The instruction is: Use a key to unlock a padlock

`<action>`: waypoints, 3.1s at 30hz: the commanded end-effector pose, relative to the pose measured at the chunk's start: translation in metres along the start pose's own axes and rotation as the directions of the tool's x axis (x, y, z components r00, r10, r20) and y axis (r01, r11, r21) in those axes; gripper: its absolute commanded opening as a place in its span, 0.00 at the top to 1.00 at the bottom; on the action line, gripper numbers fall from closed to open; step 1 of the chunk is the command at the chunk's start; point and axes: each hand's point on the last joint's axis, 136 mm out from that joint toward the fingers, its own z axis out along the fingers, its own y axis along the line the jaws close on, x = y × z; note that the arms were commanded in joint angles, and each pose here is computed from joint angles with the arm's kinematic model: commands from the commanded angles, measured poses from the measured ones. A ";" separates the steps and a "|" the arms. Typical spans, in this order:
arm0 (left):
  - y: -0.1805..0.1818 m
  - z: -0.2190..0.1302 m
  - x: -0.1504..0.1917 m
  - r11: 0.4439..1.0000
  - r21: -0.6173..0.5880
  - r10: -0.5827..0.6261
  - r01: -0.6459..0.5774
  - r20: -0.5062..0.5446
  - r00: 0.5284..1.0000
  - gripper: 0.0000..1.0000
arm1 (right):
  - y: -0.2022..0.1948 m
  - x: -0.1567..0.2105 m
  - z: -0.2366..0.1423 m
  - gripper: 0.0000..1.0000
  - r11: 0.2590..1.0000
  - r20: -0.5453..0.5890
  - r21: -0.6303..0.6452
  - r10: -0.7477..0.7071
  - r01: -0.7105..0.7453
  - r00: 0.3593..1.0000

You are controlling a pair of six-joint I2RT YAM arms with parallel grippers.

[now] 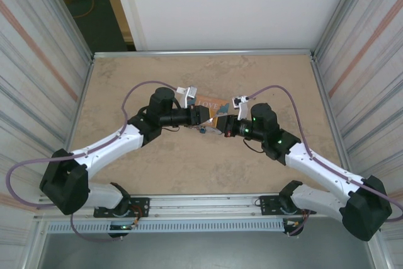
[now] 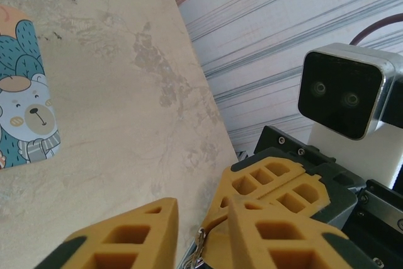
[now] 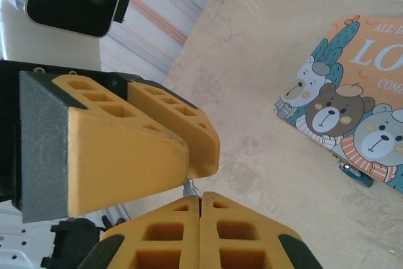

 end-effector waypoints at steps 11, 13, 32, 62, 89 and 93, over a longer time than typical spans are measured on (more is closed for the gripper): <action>-0.017 -0.004 -0.007 0.996 0.013 0.084 -0.084 0.019 0.996 1.00 | 0.011 -0.010 -0.002 0.99 1.000 0.013 -0.021 -0.021 0.021 1.000; -0.019 -0.008 -0.008 0.995 0.009 0.102 -0.103 0.035 0.994 1.00 | 0.012 -0.011 -0.004 0.91 0.999 0.005 -0.040 -0.014 0.014 1.000; -0.028 -0.018 -0.011 0.991 0.015 0.132 -0.133 0.065 0.989 1.00 | 0.024 -0.018 -0.006 0.65 0.988 0.031 -0.153 0.011 -0.006 0.999; -0.025 -0.019 -0.012 0.993 -0.001 0.121 -0.121 0.079 0.989 1.00 | 0.014 -0.005 -0.005 0.65 0.989 0.009 -0.141 0.047 -0.046 0.999; -0.031 -0.020 -0.012 0.991 0.024 0.127 -0.129 0.076 0.989 1.00 | 0.026 -0.010 0.014 0.84 0.981 -0.017 -0.185 0.048 -0.051 0.999; -0.030 -0.021 -0.013 0.992 0.018 0.127 -0.129 0.083 0.988 1.00 | 0.024 -0.009 0.012 0.95 0.984 -0.014 -0.172 0.048 -0.050 0.999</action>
